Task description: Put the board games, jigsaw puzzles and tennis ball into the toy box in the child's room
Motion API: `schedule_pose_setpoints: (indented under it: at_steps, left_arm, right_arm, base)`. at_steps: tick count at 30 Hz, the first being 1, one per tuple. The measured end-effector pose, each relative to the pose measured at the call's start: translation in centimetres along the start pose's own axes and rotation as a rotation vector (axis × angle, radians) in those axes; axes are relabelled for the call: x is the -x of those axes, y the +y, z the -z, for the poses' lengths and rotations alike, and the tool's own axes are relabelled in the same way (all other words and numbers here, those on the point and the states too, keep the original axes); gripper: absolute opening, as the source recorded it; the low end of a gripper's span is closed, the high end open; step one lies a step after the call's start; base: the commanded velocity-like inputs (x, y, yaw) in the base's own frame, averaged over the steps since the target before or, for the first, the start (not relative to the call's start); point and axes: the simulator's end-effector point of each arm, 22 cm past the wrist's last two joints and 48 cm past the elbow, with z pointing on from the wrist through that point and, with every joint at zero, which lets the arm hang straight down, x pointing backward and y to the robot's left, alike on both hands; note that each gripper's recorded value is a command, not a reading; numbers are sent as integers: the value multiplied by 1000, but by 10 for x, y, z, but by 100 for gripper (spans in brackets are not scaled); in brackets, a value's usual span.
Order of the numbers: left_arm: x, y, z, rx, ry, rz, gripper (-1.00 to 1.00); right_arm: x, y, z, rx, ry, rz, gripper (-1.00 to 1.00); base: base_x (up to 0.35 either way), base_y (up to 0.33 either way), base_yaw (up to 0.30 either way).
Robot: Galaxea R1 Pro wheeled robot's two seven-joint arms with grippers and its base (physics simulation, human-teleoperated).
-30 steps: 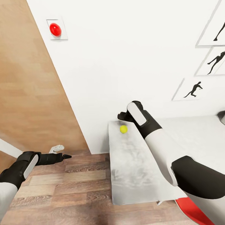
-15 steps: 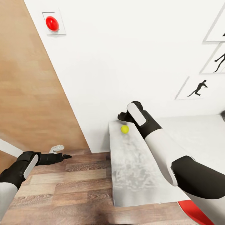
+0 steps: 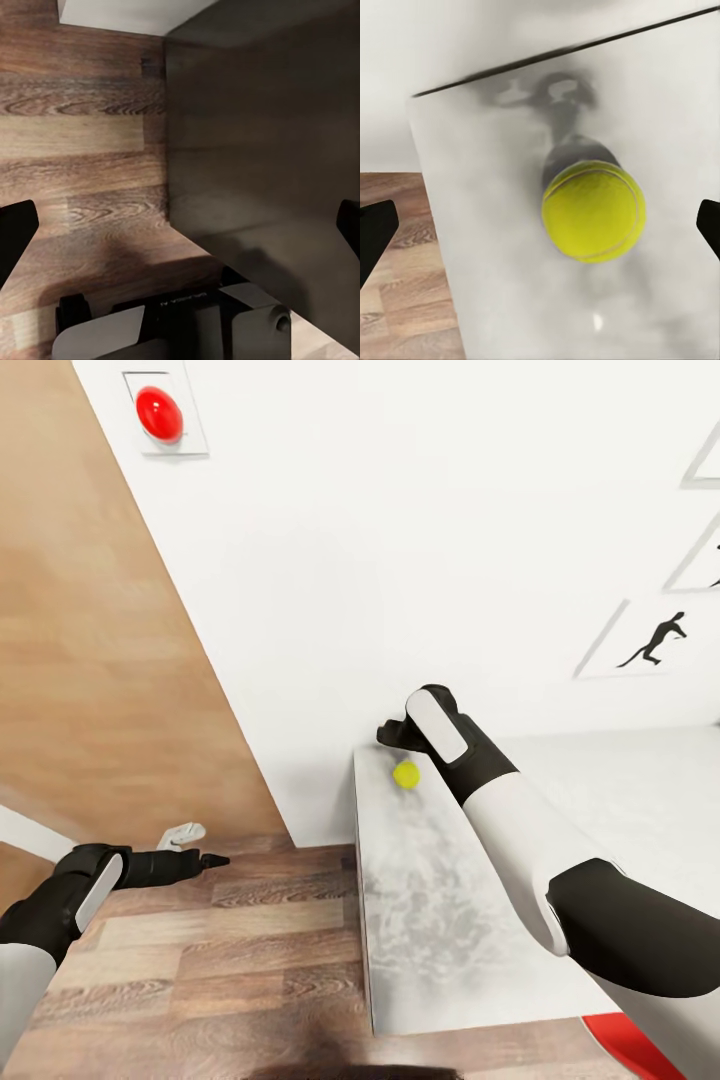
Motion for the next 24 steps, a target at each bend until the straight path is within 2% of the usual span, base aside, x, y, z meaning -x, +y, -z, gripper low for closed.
schedule_pose_setpoints:
  at_steps: [19,24]
  left_arm:
    - [-7,5,-8,3,18,8,100]
    - [-7,5,-8,3,18,8,100]
  right_arm:
    - [-19,-21,-25,-56,47,-9,100]
    - [-19,-24,-27,-63,39,-23,100]
  base:
    - [0,0,0]
    - [0,0,0]
